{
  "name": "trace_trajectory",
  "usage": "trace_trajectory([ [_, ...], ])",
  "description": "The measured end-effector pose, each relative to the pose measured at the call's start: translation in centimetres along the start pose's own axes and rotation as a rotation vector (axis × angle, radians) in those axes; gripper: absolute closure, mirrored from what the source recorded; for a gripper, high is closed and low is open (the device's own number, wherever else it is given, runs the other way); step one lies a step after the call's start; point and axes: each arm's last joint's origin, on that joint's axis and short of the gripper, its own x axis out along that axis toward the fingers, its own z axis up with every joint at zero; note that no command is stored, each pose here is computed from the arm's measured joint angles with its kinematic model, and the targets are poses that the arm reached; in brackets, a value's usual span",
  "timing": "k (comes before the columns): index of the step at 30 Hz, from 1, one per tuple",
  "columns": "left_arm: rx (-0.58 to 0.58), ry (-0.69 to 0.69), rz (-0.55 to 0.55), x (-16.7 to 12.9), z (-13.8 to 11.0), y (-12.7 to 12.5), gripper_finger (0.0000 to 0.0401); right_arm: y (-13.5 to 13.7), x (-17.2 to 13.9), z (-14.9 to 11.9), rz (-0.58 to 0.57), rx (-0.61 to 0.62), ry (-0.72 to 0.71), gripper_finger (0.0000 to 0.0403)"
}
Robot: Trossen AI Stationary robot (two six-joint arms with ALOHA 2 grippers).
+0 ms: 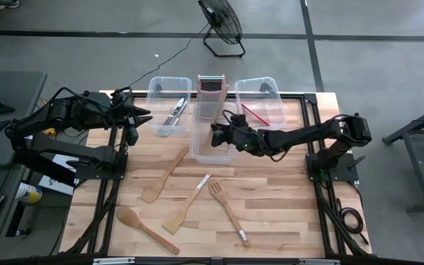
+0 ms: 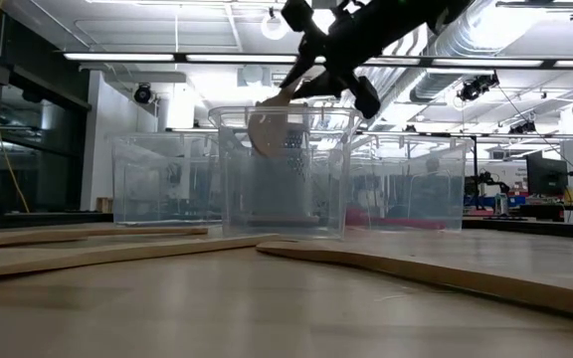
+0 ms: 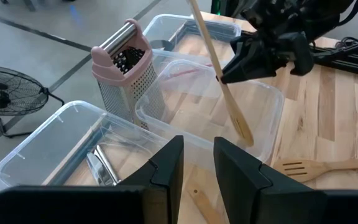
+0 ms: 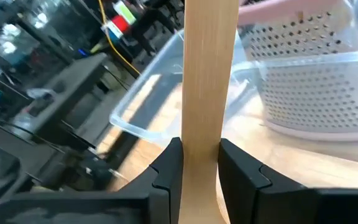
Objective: Pick & Place Kitchen Items
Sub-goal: Put the brown serving spoon into the middle transparent bin
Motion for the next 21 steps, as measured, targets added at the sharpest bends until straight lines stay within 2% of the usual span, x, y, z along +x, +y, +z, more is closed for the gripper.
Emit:
trace_trajectory([
  [17,0.019,0.000,0.002,0.00,0.00,0.01,0.0313,-0.29,0.17,-0.16,0.019,-0.043,0.074,0.0315],
  [21,0.020,0.003,0.002,0.00,-0.03,0.01,0.0313,-0.33,0.17,-0.18,0.017,-0.042,0.078,0.0300],
])
